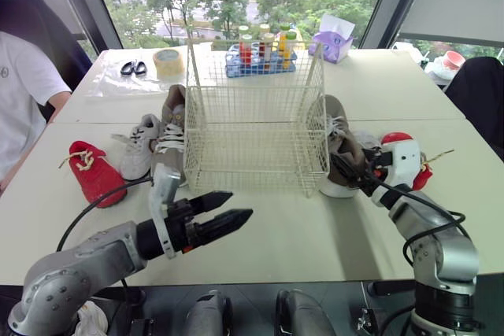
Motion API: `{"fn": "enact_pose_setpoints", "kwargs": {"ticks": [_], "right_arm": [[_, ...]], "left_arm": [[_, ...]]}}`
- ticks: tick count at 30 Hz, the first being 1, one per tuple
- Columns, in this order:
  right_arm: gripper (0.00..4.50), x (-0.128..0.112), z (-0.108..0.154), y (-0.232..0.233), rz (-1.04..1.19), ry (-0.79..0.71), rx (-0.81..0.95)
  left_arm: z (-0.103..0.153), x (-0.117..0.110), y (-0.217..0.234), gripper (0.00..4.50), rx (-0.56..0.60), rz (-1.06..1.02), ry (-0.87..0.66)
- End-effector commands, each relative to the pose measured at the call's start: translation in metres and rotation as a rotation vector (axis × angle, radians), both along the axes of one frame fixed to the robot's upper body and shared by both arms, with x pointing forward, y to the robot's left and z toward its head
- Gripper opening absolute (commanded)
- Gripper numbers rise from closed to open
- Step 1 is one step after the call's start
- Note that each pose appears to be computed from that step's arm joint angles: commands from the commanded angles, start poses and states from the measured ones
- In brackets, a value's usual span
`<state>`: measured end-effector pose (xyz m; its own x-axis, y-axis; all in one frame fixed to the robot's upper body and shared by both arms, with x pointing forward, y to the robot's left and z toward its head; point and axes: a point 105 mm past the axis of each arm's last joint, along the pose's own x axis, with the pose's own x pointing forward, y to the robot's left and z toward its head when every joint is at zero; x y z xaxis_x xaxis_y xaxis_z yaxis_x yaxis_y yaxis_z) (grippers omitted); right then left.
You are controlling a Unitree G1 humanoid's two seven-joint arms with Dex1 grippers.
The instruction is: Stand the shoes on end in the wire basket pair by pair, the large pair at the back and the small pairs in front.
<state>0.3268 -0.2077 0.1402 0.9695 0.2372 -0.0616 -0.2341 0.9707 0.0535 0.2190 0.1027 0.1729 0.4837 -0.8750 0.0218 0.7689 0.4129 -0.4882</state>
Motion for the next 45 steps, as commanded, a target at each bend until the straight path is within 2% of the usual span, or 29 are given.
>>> {"fn": "enact_pose_setpoints", "kwargs": {"ticks": [1, 5, 8, 9, 10, 12, 13, 17, 21, 24, 26, 28, 30, 32, 35, 38, 45], "right_arm": [[3.62, 0.002, -0.007, 0.008, -0.014, 0.004, -0.028], [1.83, -0.001, -0.02, 0.009, -0.04, 0.04, -0.053], [0.56, -0.003, -0.019, 0.008, -0.057, 0.03, -0.071], [0.26, -0.004, -0.017, 0.007, -0.068, 0.019, -0.075], [0.17, -0.003, -0.01, 0.003, -0.093, -0.007, -0.071], [0.17, 0.001, 0.01, -0.004, -0.151, -0.082, -0.06], [0.17, 0.004, 0.028, -0.009, -0.195, -0.147, -0.05], [0.17, 0.007, 0.129, -0.022, -0.326, -0.489, -0.049], [0.17, -0.003, 0.205, -0.025, -0.342, -0.728, -0.161], [0.17, -0.011, 0.261, -0.01, -0.187, -0.883, -0.186], [0.17, -0.022, 0.284, 0.022, 0.113, -0.925, -0.169], [0.17, -0.043, 0.297, 0.044, 0.436, -0.908, -0.115], [0.17, -0.058, 0.302, 0.051, 0.625, -0.878, -0.182], [0.17, -0.062, 0.3, 0.058, 0.726, -0.84, -0.322], [0.17, -0.065, 0.291, 0.068, 0.831, -0.792, -0.498], [0.17, -0.064, 0.286, 0.071, 0.891, -0.776, -0.585], [0.17, -0.063, 0.27, 0.084, 0.986, -0.779, -0.707]], "left_arm": [[0.005, 0.0, 0.006, 4.5, 0.033, 0.0, -0.038], [0.005, 0.0, 0.007, 4.5, 0.036, -0.005, -0.043], [0.005, 0.0, 0.006, 4.5, 0.036, -0.015, -0.045], [0.004, 0.0, 0.006, 4.5, 0.036, -0.02, -0.044], [0.004, -0.001, 0.005, 4.5, 0.033, -0.03, -0.04], [0.006, -0.002, 0.006, 4.5, 0.023, -0.051, -0.034], [0.007, -0.003, 0.006, 4.5, 0.021, -0.064, -0.033], [0.024, -0.006, 0.01, 4.5, -0.044, -0.147, -0.038], [0.056, -0.004, 0.023, 4.5, -0.165, -0.162, -0.064], [0.091, 0.014, 0.041, 4.5, -0.216, -0.05, -0.163], [0.118, 0.027, 0.053, 4.5, -0.25, 0.023, -0.247], [0.143, 0.039, 0.066, 4.5, -0.312, 0.097, -0.31], [0.16, 0.047, 0.076, 4.5, -0.368, 0.134, -0.341], [0.173, 0.052, 0.09, 4.5, -0.41, 0.167, -0.355], [0.181, 0.058, 0.111, 4.5, -0.439, 0.207, -0.356], [0.18, 0.063, 0.124, 4.5, -0.425, 0.222, -0.337], [0.191, 0.067, 0.114, 4.5, -0.36, 0.12, -0.353]]}}
